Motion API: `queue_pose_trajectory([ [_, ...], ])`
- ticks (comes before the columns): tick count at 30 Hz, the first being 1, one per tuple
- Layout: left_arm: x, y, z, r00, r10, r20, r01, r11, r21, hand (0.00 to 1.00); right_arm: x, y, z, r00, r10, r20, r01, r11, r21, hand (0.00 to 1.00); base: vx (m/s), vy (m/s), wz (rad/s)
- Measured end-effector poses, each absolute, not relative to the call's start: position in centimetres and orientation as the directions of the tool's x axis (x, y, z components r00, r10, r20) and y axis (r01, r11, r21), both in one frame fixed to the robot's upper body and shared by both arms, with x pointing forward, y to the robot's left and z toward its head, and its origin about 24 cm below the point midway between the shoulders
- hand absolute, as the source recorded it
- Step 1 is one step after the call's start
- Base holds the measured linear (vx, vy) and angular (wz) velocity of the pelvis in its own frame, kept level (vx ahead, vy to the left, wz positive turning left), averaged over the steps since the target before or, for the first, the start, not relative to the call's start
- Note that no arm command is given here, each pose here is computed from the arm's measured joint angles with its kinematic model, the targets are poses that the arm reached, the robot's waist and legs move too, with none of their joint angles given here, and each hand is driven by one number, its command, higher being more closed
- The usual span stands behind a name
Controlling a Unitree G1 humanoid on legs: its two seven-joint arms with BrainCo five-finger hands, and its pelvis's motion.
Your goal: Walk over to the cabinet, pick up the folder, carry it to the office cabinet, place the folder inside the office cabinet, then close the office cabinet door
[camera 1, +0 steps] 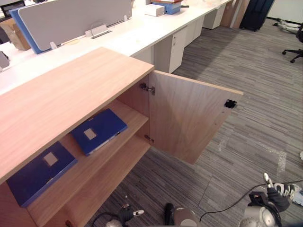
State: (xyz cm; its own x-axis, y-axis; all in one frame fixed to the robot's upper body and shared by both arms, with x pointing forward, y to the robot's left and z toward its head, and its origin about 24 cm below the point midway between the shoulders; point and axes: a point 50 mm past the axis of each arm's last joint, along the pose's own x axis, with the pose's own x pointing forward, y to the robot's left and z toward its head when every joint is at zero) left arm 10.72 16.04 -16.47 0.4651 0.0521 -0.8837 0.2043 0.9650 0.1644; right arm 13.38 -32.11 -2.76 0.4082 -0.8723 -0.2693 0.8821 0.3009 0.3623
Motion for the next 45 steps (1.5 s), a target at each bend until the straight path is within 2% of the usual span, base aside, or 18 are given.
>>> queue_pose_trajectory([
  [3, 9.9, 17.9, -16.6, 0.435, 0.132, -0.891, 0.040, 0.985, 0.166, 0.00, 13.2, -32.4, -2.6, 0.408, -0.877, -0.254, 0.889, 0.318, 0.329, 0.00, -0.02, -0.102, -0.06],
  [7, 10.1, 19.0, -16.3, 0.440, 0.176, -0.880, -0.012, 0.982, 0.191, 0.00, 12.9, -32.9, -2.4, 0.419, -0.878, -0.230, 0.891, 0.349, 0.291, 0.00, 0.08, -0.129, 0.02],
  [10, 12.3, 17.5, -15.6, 0.521, 0.121, -0.845, 0.062, 0.982, 0.178, 0.00, 12.8, -33.8, -1.6, 0.457, -0.871, -0.180, 0.881, 0.414, 0.230, 0.00, 0.03, -0.134, 0.23],
  [12, 15.0, 15.5, -14.6, 0.607, 0.041, -0.794, 0.167, 0.970, 0.178, 0.00, 12.6, -35.0, -0.7, 0.475, -0.870, -0.134, 0.874, 0.448, 0.187, 0.00, -0.03, 0.001, 0.41],
  [16, 16.3, 13.9, -13.9, 0.650, -0.049, -0.758, 0.267, 0.949, 0.167, 0.00, 14.0, -37.0, 2.1, 0.512, -0.859, -0.025, 0.848, 0.500, 0.176, 0.00, 0.00, 0.030, 0.26],
  [18, 16.1, 13.8, -14.0, 0.645, -0.069, -0.761, 0.285, 0.946, 0.156, 0.00, 15.8, -38.5, 4.5, 0.512, -0.857, 0.060, 0.835, 0.512, 0.201, 0.00, 0.00, 0.065, -0.02],
  [23, 14.8, 15.1, -14.7, 0.604, -0.048, -0.796, 0.294, 0.941, 0.167, 0.00, 18.9, -40.4, 7.5, 0.500, -0.856, 0.127, 0.808, 0.515, 0.287, 0.00, 0.02, 0.139, -0.14],
  [30, 8.6, 21.0, -16.0, 0.458, 0.188, -0.869, -0.003, 0.978, 0.210, 0.00, 21.2, -39.7, 7.3, 0.570, -0.815, 0.104, 0.767, 0.573, 0.288, 0.00, 0.07, 0.027, -0.41],
  [39, 5.2, 20.8, -16.6, 0.376, 0.224, -0.899, -0.115, 0.974, 0.194, 0.00, 21.9, -37.3, 4.3, 0.637, -0.771, -0.003, 0.739, 0.609, 0.288, 0.00, 0.03, 0.097, -0.53],
  [43, 5.4, 21.3, -16.5, 0.383, 0.236, -0.893, -0.126, 0.971, 0.203, 0.00, 21.3, -37.5, 4.6, 0.630, -0.776, 0.019, 0.741, 0.608, 0.283, 0.00, 0.11, 0.158, -0.16],
  [45, 6.5, 21.5, -16.2, 0.416, 0.236, -0.878, -0.114, 0.972, 0.207, 0.00, 22.0, -36.6, 4.4, 0.666, -0.745, 0.012, 0.722, 0.649, 0.239, 0.00, 0.10, 0.133, -0.18],
])
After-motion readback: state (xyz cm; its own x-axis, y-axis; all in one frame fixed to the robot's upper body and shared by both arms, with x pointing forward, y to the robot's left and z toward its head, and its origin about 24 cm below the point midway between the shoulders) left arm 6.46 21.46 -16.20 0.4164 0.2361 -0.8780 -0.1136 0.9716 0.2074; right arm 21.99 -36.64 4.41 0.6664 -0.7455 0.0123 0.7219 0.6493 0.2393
